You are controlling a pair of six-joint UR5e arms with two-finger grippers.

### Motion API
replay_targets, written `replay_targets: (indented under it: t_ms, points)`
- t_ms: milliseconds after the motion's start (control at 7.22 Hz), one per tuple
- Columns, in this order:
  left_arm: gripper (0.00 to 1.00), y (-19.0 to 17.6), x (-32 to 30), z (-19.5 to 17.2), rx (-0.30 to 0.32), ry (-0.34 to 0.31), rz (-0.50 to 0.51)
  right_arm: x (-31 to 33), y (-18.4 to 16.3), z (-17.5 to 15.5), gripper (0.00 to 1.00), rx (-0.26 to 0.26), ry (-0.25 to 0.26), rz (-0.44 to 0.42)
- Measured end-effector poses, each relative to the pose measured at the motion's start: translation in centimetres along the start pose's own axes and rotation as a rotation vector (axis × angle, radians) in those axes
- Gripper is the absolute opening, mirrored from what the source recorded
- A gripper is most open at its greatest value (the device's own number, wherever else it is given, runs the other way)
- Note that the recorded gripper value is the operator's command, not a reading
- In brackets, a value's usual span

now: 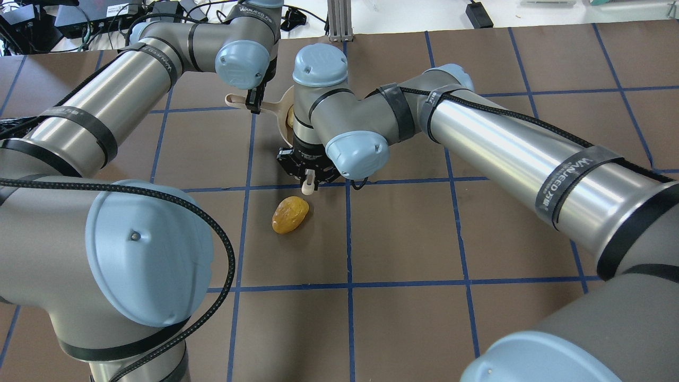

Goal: Sweep and dump trash into bin
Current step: 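Sweep the banana peel and sponge into the dustpan with the right gripper's brush, then sweep the yellow potato into the dustpan with the brush in the right gripper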

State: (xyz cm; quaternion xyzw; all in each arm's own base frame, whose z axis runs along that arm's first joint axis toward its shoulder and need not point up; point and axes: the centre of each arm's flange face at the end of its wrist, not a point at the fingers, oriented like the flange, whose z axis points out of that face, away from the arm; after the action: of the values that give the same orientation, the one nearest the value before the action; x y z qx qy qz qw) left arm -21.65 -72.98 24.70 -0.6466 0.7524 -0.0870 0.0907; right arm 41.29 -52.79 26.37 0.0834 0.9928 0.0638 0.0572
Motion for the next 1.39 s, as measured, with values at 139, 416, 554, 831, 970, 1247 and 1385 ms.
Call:
replay_targets:
  t_ms: [139,416,554,831,970,1247,1385]
  points:
    - [0.0,0.2,-0.1,-0.2,-0.041,0.005,0.041,1.0,0.6,-1.4,0.0,-0.004,0.074,-0.03]
    - [0.0,-0.8,0.0,0.3,-0.109,0.007,0.09,2.4,0.9,-2.3,0.0,0.0,0.172,-0.076]
    - [0.0,-2.1,0.1,0.5,-0.131,0.009,0.103,3.1,0.9,-2.7,0.0,0.0,0.206,-0.106]
    - [0.0,-6.2,0.2,-0.1,-0.151,0.023,0.086,5.5,-0.2,-4.2,0.0,-0.007,0.235,-0.152]
    - [0.0,-9.1,-0.1,-0.6,-0.148,0.022,0.06,7.4,-1.4,-5.0,0.0,-0.019,0.232,-0.159]
    - [0.0,-15.8,-2.2,-0.4,-0.105,-0.03,0.036,10.5,-1.6,-4.6,0.0,-0.062,0.226,-0.176]
    - [0.0,-18.2,-4.3,0.6,-0.1,-0.068,0.055,11.6,0.2,-4.4,0.0,-0.083,0.221,-0.183]
